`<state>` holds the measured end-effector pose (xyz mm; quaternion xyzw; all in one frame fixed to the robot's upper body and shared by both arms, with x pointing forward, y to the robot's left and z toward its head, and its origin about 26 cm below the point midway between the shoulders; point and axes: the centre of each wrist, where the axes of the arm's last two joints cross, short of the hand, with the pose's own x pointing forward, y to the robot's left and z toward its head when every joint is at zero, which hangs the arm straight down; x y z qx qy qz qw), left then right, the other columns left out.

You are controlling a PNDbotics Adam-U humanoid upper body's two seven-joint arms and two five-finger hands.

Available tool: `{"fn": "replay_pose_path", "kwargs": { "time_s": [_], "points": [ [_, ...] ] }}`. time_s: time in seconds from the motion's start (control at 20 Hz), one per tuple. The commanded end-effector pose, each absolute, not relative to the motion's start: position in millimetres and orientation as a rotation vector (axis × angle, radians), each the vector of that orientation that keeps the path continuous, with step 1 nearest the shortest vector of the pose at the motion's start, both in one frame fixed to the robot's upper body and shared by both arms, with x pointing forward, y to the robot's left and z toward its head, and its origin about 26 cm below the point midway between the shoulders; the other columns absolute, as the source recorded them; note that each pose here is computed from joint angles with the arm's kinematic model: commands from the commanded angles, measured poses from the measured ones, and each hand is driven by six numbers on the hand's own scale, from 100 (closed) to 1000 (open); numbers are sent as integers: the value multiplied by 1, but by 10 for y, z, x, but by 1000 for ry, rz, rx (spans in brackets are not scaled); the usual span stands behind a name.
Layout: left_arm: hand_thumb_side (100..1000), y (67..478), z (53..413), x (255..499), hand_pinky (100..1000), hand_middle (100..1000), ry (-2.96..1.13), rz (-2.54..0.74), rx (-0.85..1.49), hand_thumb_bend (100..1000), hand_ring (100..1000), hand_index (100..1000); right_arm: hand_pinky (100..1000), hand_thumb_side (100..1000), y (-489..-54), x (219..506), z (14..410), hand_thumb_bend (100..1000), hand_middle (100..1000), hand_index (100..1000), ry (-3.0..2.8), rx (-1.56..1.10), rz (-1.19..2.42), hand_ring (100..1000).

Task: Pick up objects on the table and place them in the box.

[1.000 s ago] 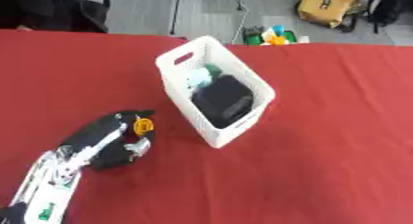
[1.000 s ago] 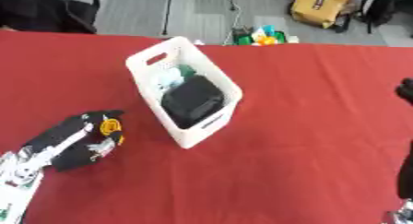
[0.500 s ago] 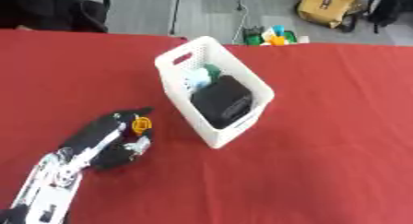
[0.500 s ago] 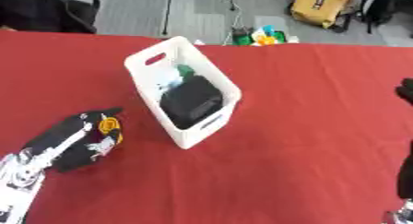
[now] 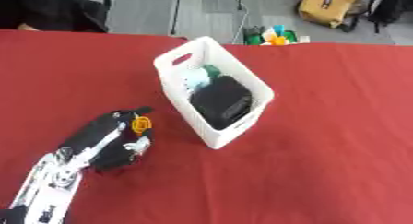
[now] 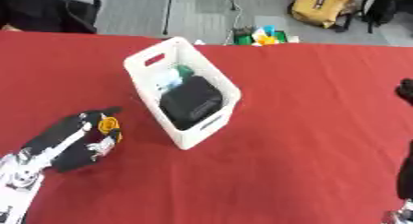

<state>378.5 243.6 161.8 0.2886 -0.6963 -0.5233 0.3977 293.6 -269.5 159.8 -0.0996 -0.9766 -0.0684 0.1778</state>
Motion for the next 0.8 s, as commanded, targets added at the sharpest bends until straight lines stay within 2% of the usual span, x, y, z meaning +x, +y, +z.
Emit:
{"fn": "replay_pose_path", "kwargs": {
  "time_s": [0.05,0.2,0.8],
  "points": [
    [1000,2458,1718,3768,970,686,-1773,-1342,753,100,742,1000,759,972,-2708,2910,1679,100,646,754,-2793,-279,-189,746],
    [1000,2463,1747,3762,962,655,-1780,-1334,763,100,723,1000,760,972,-2710,2910,1679,100,646,754,-2792,-279,-190,746],
    [1000,2458,1863,3729,949,636,-1824,-1310,796,100,704,992,762,962,-2712,2910,1681,100,647,755,-2793,-276,-187,747]
  ]
}}
